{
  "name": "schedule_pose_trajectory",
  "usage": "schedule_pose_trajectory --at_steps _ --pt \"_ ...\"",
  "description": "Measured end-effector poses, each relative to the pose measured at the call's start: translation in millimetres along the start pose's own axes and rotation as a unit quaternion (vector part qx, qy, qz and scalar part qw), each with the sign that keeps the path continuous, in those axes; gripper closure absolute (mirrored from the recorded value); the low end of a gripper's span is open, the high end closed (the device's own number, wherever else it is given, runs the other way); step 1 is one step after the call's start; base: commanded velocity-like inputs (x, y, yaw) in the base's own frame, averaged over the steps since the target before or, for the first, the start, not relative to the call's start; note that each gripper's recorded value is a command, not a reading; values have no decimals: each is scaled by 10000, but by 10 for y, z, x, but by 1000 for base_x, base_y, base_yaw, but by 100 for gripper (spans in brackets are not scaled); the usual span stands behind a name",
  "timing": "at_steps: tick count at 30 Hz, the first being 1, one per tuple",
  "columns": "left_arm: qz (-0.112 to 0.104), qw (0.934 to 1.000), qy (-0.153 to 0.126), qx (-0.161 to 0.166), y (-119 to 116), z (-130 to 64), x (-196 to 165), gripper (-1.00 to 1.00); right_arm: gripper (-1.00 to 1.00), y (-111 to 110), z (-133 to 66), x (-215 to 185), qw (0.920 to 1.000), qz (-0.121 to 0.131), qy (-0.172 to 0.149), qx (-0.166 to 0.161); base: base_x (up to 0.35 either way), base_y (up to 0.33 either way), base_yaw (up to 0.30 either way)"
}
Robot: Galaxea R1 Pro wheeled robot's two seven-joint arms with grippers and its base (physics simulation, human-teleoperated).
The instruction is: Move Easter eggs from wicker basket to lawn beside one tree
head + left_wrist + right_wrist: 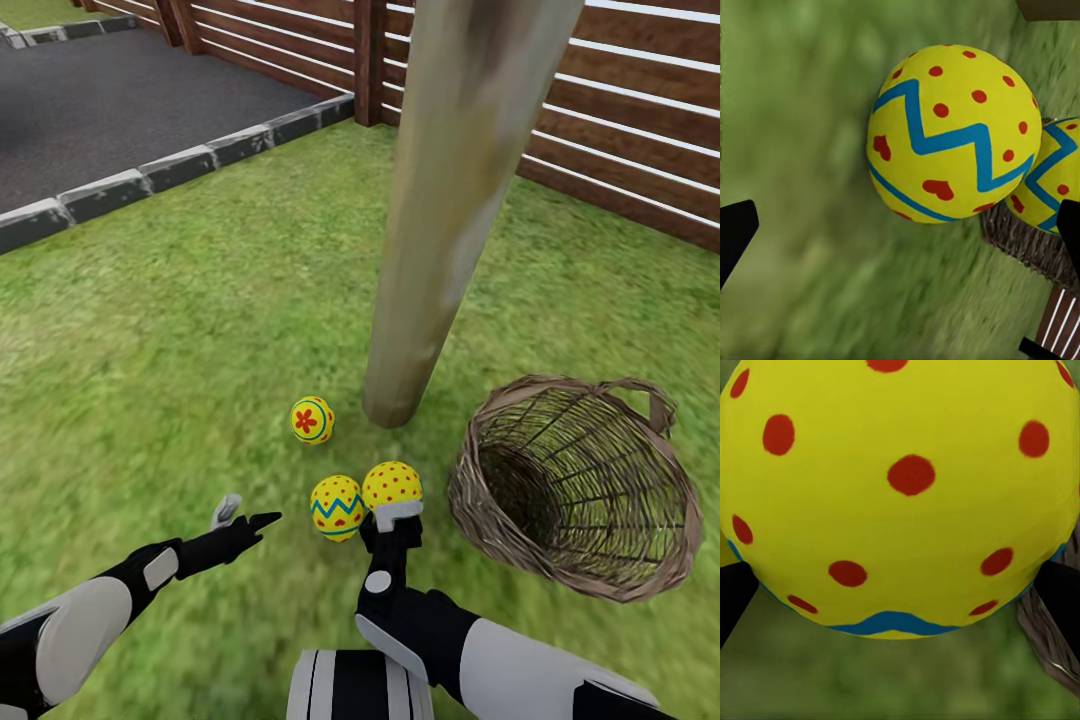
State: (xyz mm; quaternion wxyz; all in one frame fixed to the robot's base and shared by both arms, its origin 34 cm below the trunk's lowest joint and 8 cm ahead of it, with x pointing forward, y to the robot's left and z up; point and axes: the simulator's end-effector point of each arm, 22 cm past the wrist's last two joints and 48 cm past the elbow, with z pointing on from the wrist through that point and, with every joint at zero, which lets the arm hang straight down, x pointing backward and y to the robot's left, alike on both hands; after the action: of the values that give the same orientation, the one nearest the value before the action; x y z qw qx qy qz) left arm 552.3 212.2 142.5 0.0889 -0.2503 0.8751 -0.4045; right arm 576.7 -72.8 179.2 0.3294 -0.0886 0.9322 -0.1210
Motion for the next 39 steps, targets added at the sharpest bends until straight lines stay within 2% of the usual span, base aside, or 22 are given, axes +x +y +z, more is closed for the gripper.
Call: schedule_pose_trajectory --at_steps 7,29,30,39 --pt "-9 10000 5 -19 32 -13 29 -100 100 0 0 2 10000 1 3 1 0 -110 0" --pt "-1 10000 2 -57 47 -8 32 -100 100 11 -8 6 10000 3 6 -8 0 -3 0" --pt "-1 10000 2 -60 48 -8 32 -100 -100 12 -8 6 10000 1 5 -10 0 0 0" --pt "64 10000 -57 -12 -53 -48 -26 -100 -100 -9 -76 -20 10000 9 -28 4 0 0 0"
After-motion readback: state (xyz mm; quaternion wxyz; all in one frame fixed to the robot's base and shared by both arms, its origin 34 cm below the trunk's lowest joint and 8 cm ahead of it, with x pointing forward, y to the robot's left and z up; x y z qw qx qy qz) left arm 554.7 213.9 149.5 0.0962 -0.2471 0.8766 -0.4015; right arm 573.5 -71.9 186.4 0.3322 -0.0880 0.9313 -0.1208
